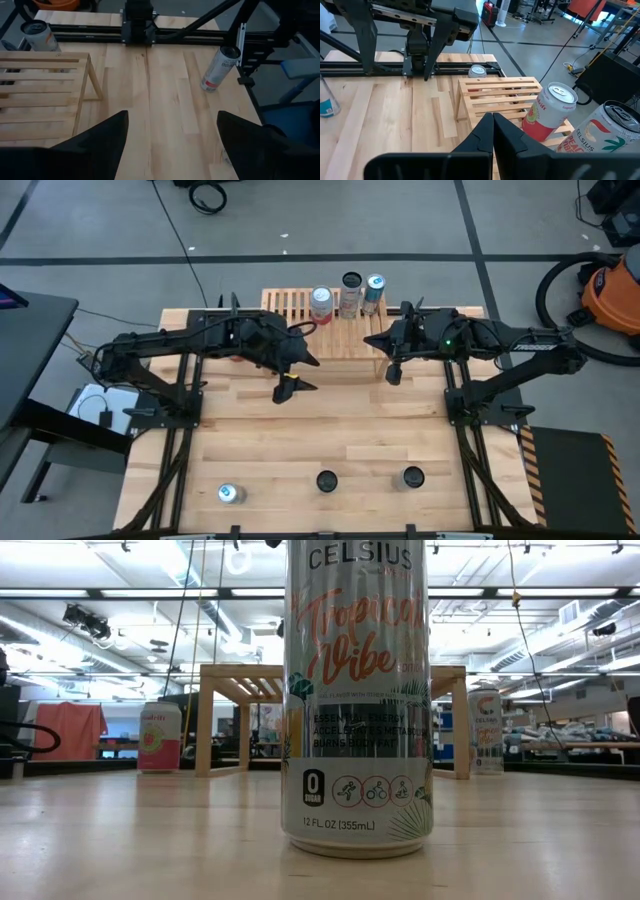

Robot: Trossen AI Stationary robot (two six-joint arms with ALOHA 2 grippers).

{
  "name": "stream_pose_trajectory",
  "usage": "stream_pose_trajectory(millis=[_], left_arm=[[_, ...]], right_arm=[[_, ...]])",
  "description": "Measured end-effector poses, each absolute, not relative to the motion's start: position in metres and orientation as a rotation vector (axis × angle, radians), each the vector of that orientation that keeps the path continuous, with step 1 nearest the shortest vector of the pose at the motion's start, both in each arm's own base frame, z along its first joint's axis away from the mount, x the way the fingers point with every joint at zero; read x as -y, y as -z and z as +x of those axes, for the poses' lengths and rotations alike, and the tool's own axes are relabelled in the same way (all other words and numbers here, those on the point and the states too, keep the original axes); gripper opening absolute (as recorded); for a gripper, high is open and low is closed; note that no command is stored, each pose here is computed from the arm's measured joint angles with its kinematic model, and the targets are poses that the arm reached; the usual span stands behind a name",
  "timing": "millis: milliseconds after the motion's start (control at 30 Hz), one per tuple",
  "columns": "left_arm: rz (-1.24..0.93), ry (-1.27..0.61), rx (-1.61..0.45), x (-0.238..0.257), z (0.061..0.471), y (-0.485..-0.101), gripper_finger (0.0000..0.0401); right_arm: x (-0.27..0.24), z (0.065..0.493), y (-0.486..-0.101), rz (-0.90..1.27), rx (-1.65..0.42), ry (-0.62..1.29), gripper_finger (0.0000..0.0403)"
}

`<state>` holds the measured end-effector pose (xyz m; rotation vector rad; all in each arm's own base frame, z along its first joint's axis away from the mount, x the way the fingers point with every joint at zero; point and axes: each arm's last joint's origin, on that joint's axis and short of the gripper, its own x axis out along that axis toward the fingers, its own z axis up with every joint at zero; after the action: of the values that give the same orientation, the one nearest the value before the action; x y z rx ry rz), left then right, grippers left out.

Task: Place canned beverage on shelf
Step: Put the bottom white yellow soda can on the shelf

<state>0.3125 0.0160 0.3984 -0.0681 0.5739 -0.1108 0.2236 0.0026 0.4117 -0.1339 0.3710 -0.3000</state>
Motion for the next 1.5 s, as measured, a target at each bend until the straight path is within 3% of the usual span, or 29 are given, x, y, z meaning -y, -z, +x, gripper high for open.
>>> stream_pose_trajectory(millis=[267,567,867,1233,1500], left_arm=[[-0.136,0.098,-0.553,-0.013,0.314,-0.400,0.0314],[-0.072,0.197,-0.492,0.014,0.317,-0.406,0.0314],[-0.070,0.092,-0.454,0.012,0.319,-0.409,0.0314],[-0.135,0.136,-0.466,0.015,0.319,-0.408,0.0314],[-0.104,0.187,-0.478,0.046,0.315,-0.408,0.0314]], right_arm=[[-0.003,0.224,-0.412,-0.134,-0.371,0.300,0.0009],[-0.003,0.224,-0.412,-0.134,-0.371,0.300,0.0010],[-0.003,0.224,-0.412,-0.133,-0.371,0.300,0.0010],[-0.003,0.224,-0.412,-0.134,-0.371,0.300,0.0010],[-0.003,0.224,-0.412,-0.133,-0.371,0.300,0.0010]])
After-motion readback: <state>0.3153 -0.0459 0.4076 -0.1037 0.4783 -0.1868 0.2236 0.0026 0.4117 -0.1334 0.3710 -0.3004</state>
